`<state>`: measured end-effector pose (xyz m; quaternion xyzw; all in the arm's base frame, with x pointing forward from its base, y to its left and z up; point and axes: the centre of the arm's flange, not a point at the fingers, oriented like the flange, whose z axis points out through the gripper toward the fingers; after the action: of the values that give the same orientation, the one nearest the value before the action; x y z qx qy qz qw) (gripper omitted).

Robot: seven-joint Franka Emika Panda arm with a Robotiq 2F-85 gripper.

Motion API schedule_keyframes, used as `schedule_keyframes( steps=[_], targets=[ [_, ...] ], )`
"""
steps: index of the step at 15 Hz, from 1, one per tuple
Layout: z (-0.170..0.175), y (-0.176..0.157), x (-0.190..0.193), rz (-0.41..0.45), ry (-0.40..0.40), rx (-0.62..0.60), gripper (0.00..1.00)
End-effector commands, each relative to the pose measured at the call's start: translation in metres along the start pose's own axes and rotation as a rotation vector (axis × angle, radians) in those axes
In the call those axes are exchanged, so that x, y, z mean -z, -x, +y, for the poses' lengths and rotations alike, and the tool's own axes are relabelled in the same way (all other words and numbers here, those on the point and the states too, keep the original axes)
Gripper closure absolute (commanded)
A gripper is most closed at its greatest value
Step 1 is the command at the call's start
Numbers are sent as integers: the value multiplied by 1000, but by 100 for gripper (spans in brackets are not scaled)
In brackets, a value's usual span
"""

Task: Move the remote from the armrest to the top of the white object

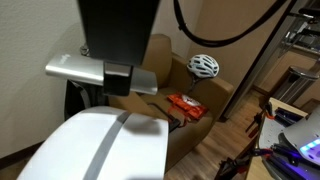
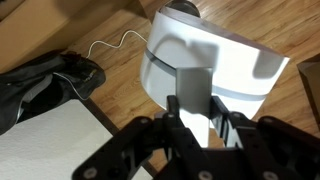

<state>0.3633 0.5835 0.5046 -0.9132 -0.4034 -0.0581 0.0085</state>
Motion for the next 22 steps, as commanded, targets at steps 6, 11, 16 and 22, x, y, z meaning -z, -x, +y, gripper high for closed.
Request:
schedule_keyframes(
  steps=[6,11,16,22],
  targets=[
    [-15,1,-10,-42,-91,-16,86],
    [-44,10,-14,-71,-167,-62,86],
    [-54,11,-35,-87,-136,-88,86],
    [-57,9,-45,-98,-118,-85,38]
  ],
)
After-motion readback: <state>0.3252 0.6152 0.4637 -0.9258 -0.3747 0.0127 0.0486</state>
